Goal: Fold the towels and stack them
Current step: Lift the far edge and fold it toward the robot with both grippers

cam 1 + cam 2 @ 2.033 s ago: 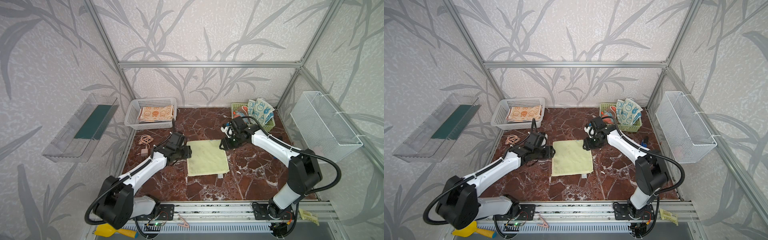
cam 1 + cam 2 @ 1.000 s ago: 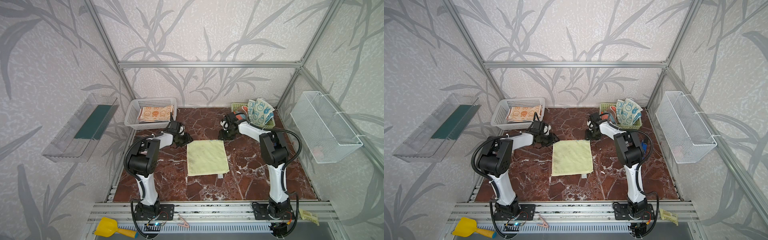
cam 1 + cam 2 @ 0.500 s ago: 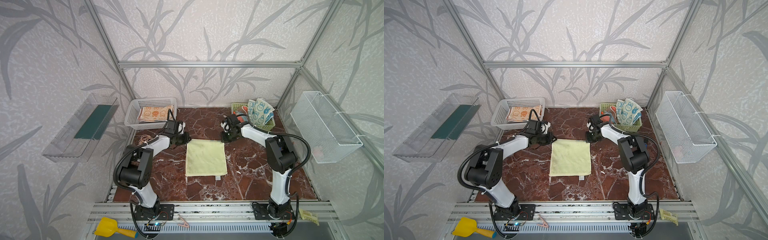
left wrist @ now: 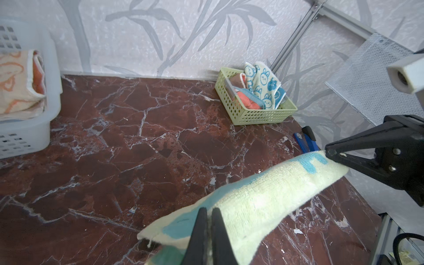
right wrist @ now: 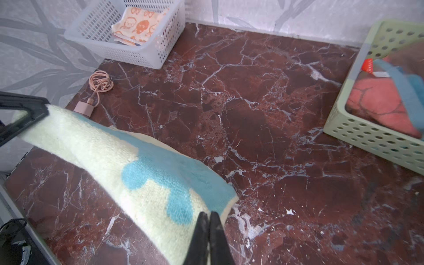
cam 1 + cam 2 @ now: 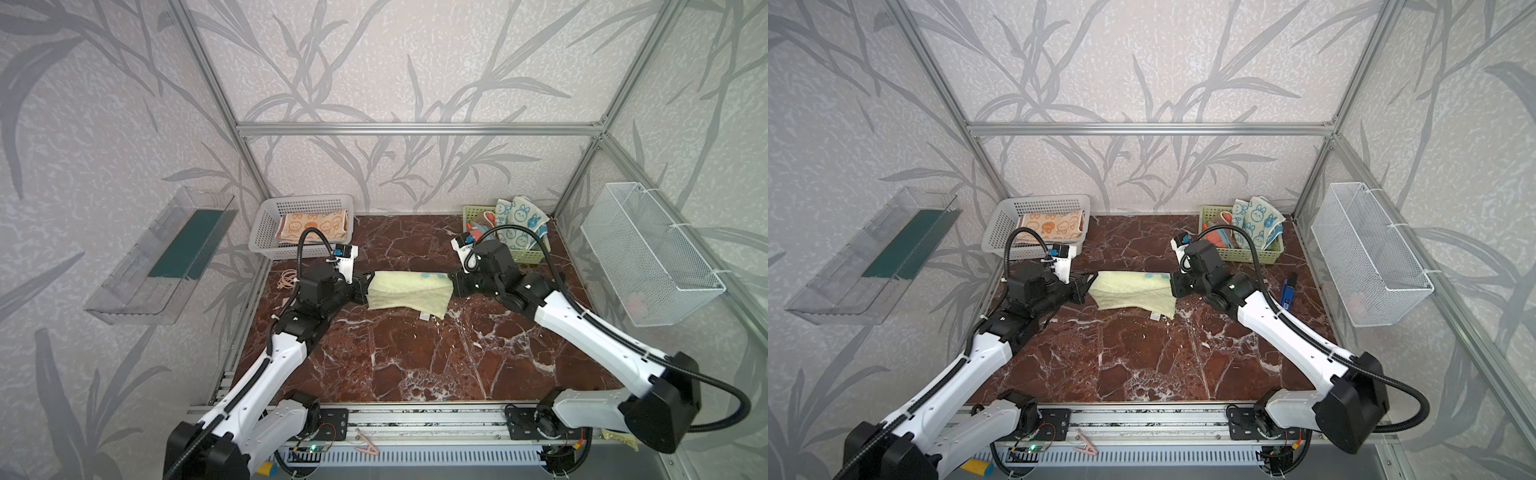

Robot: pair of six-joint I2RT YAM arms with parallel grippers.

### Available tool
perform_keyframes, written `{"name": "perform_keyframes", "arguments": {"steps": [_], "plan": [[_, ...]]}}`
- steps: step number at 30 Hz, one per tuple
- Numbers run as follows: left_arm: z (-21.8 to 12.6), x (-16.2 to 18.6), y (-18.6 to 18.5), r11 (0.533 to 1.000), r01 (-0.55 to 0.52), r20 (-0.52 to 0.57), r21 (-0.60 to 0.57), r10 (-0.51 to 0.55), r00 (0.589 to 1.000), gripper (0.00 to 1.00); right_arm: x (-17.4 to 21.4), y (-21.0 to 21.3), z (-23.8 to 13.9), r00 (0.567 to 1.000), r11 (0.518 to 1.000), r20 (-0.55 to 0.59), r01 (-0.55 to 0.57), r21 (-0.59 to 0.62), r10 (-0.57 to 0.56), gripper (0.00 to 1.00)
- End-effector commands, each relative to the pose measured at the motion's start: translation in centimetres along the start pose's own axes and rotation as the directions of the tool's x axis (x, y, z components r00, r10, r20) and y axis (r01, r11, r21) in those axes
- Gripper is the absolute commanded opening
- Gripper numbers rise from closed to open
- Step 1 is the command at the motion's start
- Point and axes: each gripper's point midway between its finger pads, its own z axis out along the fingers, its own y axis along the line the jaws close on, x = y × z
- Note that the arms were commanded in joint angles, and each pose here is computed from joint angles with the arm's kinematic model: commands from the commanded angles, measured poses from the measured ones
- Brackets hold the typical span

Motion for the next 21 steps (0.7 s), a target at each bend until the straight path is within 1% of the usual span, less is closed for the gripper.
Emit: {"name": "perform_keyframes", "arguments": {"steps": [1,5,7,9,12,14,18,21], "plan": [[-2.1,-1.8,-0.8,0.998,-0.053,0.078,-0.034,0.055,0.995,0.0,-0.8,-1.3,-3.6,0.994,0.996,0.111,-0.016,0.091,0.006,0.0],[-3.2,-1.6,-1.6,0.999,-0.034,0.065,-0.027,0.036,0.997,0.0,0.4,-1.9,-5.6,0.989,0.993,0.137,-0.061,0.1,0.046,0.0],[-2.8,-1.3,-1.6,1.0,-0.016,0.046,-0.018,0.017,0.999,0.0,0.8,-2.3,-5.2,0.991,0.991,0.129,-0.05,0.123,0.034,0.0],[-1.8,-0.9,-1.5,1.0,-0.004,0.02,-0.01,0.005,1.0,0.0,1.0,-2.8,-3.9,0.995,0.99,0.095,-0.032,0.139,0.019,0.0],[0.9,0.1,-0.6,1.0,0.015,-0.047,-0.011,-0.015,0.999,0.0,1.3,-3.6,-0.1,0.999,0.993,0.018,-0.04,0.111,0.038,0.0],[3.0,1.0,1.0,0.999,0.039,-0.089,-0.036,-0.042,0.995,0.0,1.5,-4.3,2.8,0.998,0.995,-0.023,-0.047,0.09,0.05,0.0],[7.4,2.2,4.9,0.994,0.084,-0.088,-0.071,-0.09,0.992,0.0,1.3,-6.6,9.3,0.997,0.997,-0.067,-0.035,0.075,0.04,0.0],[10.7,2.4,7.0,0.992,0.114,-0.094,-0.056,-0.118,0.989,0.0,0.5,-8.1,13.1,0.996,0.997,-0.073,-0.037,0.067,0.042,0.0]]}}
